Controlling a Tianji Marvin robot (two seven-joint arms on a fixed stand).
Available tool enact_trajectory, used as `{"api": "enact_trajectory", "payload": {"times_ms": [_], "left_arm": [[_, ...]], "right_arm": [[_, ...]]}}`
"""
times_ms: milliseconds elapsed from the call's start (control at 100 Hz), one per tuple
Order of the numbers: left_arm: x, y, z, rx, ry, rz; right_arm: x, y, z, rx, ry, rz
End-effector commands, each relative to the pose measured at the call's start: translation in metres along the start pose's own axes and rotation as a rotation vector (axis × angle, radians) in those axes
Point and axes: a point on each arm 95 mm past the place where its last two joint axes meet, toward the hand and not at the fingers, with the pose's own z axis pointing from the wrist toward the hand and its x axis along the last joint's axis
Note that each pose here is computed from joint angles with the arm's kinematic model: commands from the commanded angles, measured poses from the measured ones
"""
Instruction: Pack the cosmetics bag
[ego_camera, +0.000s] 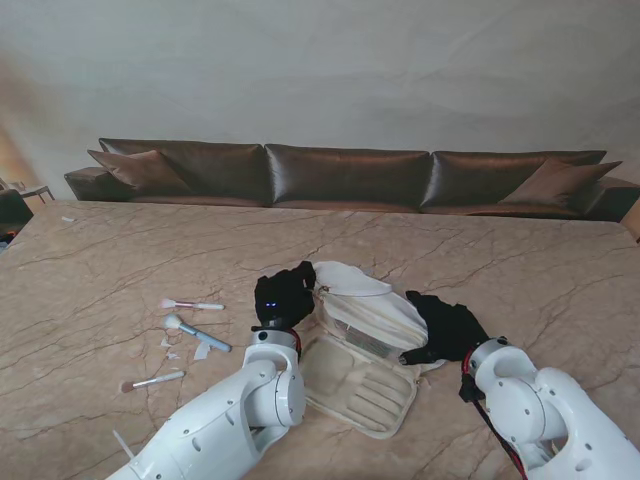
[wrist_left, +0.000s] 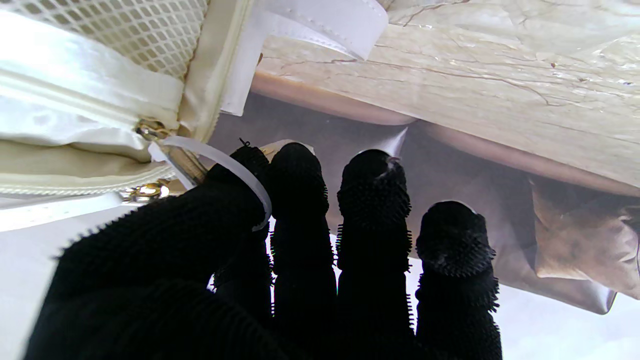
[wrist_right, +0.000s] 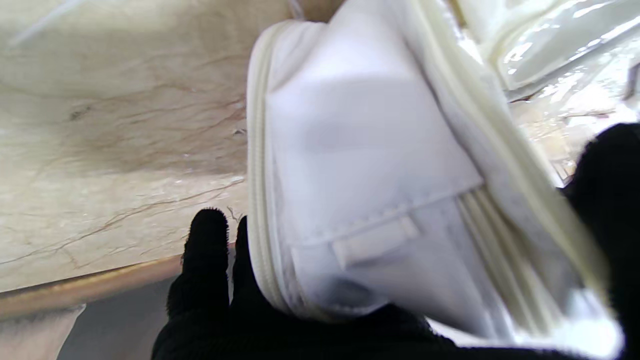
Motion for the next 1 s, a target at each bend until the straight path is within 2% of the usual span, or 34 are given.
{"api": "enact_trajectory", "payload": {"times_ms": [0, 90, 300, 560, 730, 870, 990], "left_arm": [[0.003, -0.001, -0.002, 0.003, -0.003, -0.012], [0.005, -0.001, -0.002, 0.003, -0.002, -0.016], [0.007, 0.000, -0.003, 0.001, 0.001, -0.023], [0.007, 0.002, -0.005, -0.005, 0.008, -0.027], [0.008, 0.001, -0.006, -0.015, 0.015, -0.028], [0.008, 0.002, -0.007, -0.021, 0.023, -0.026], [0.008, 0.002, -0.008, -0.022, 0.025, -0.027]], "right_arm": [[0.009, 0.015, 0.001, -0.044, 0.017, -0.027], [0.015, 0.026, 0.003, -0.053, 0.025, -0.016], [0.030, 0.048, 0.014, -0.029, 0.022, -0.064], [0.054, 0.063, 0.038, 0.011, 0.039, -0.081], [0.063, 0.062, 0.048, 0.086, 0.046, -0.091], [0.068, 0.056, 0.053, 0.132, 0.047, -0.092], [0.071, 0.050, 0.058, 0.168, 0.045, -0.130]]}}
